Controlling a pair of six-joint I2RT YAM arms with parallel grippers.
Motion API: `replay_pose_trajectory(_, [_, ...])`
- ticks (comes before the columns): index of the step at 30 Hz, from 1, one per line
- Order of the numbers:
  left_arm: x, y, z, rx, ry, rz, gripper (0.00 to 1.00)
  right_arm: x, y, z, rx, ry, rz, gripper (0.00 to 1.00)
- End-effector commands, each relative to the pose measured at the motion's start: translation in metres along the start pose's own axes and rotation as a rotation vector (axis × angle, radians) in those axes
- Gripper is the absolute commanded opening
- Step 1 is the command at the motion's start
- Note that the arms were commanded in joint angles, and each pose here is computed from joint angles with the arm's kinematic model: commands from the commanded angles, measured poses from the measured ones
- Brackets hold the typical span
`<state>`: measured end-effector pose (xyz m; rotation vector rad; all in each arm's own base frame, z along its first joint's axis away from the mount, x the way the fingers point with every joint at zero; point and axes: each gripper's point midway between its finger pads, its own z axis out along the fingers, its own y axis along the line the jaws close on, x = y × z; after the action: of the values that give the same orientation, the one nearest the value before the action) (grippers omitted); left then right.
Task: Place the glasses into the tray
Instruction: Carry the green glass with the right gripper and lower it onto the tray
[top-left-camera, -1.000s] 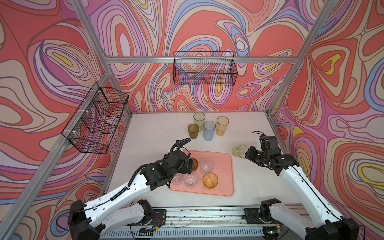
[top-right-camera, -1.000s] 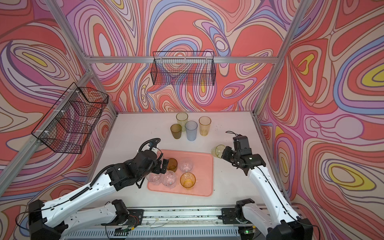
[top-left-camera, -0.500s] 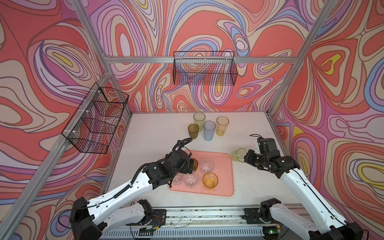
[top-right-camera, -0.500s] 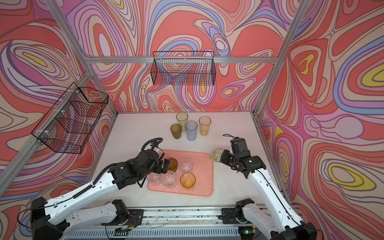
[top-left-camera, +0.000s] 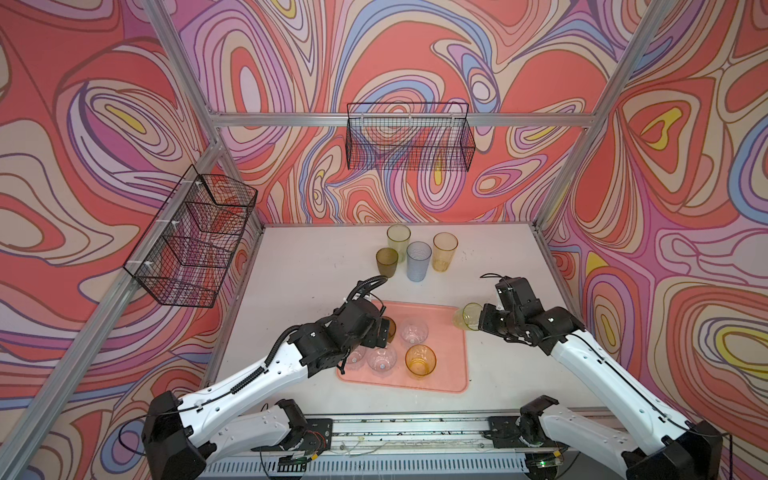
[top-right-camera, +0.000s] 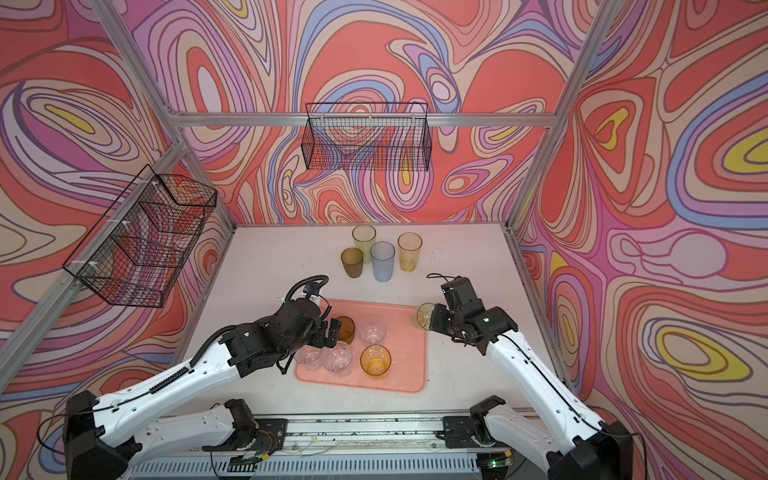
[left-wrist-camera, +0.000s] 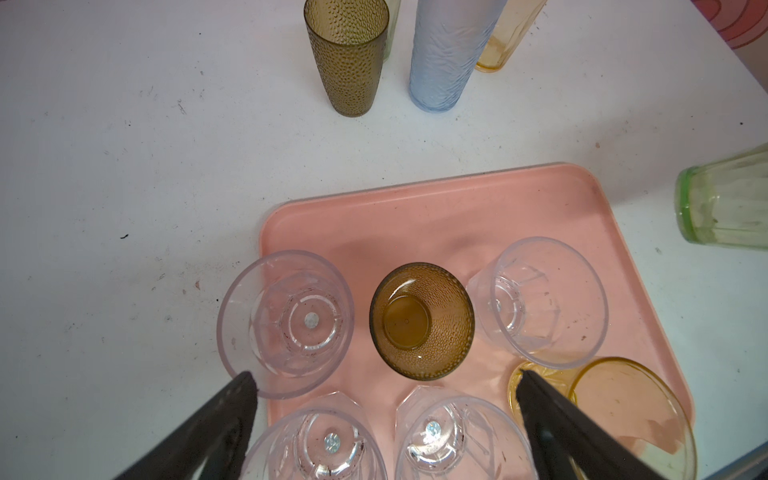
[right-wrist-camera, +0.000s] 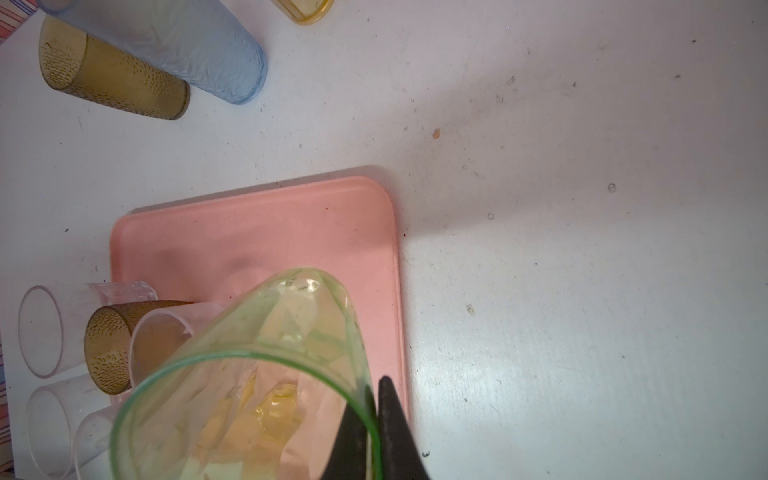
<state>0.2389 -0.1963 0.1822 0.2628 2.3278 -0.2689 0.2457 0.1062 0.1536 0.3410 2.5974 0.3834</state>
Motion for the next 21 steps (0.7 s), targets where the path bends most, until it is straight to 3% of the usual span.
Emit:
replay_pose_trajectory(1, [-0.005,0.0,-0.004,0.004,-0.021,-0.016,1.0,-0.002,0.005,-0.002,0.023,-0.013,-0.001,0.0])
replay_pose_trajectory(21, [-0.001,-0.002,0.001,0.003,0.001,-0.012,1.0,0.058,0.024,0.035,0.117,0.118,-0.106,0.0])
